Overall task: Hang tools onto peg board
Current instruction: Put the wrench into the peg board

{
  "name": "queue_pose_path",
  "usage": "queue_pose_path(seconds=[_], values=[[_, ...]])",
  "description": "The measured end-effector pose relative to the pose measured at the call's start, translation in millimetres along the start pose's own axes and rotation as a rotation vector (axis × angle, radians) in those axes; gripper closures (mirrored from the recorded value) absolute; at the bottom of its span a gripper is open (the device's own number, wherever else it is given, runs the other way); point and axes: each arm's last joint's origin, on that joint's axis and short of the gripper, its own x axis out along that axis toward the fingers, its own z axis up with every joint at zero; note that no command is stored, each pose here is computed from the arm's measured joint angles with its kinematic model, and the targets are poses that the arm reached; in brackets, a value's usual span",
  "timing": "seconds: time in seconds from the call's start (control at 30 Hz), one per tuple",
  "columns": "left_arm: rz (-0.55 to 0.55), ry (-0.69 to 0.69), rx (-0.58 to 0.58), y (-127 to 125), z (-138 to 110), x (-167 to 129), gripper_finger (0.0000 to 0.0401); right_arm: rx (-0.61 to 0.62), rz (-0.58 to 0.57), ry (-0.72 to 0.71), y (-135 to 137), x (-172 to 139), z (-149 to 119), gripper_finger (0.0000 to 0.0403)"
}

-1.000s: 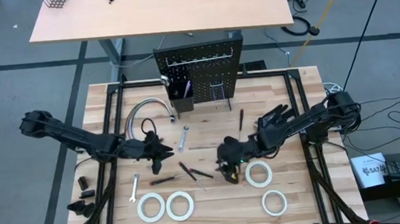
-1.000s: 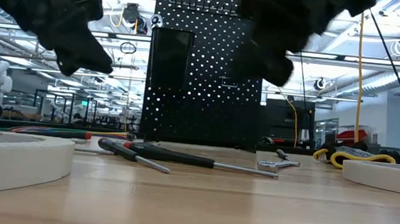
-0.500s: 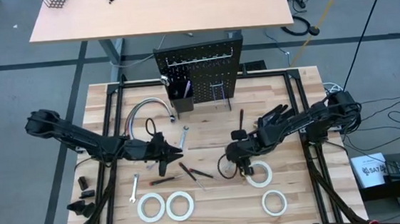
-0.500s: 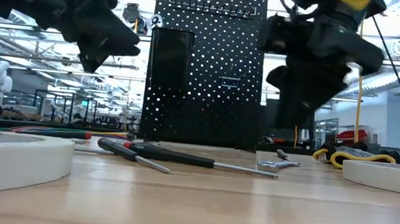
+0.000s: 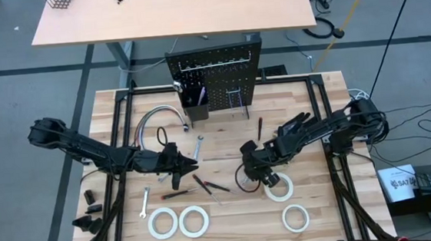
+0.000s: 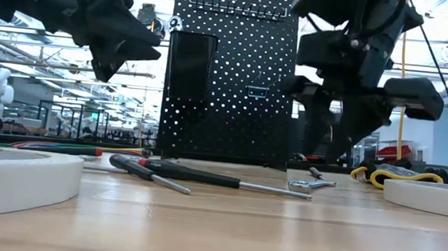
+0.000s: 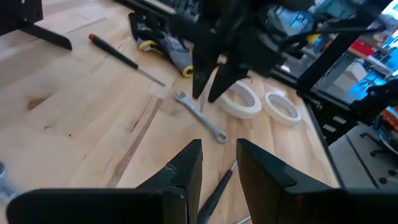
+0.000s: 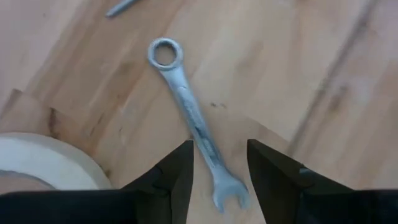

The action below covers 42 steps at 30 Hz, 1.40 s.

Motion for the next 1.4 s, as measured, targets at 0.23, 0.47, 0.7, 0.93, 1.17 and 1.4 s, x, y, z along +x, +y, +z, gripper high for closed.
queue_pose_path(seconds=[0.23, 0.47, 0.7, 0.93, 1.17, 1.4], values=[[-0.005, -0.009, -0.003, -1, 1, 0, 0.0299, -0.040, 0.032, 0.053, -2, 30, -5, 0.0268], [-0.007, -0.012, -0.004, -1, 1, 0, 0.0299, 0.016, 0.129, 0.095, 0, 44, -10, 0.0375], [-0.008, -0.016, -0.005, -1, 2, 0, 0.0299, 0.185, 0.107, 0.056, -2, 31, -2, 0.0379], [-0.008, -0.016, 0.003, -1, 2, 0, 0.0299, 0.244, 0.008, -0.079, -14, 0, 20, 0.0401], [-0.006, -0.017, 0.004, -1, 2, 0, 0.0299, 0.343, 0.005, -0.101, -16, 0, 23, 0.0402], [-0.003, -0.018, 0.005, -1, 2, 0, 0.0299, 0.452, 0.010, -0.123, -15, 9, 27, 0.0359]])
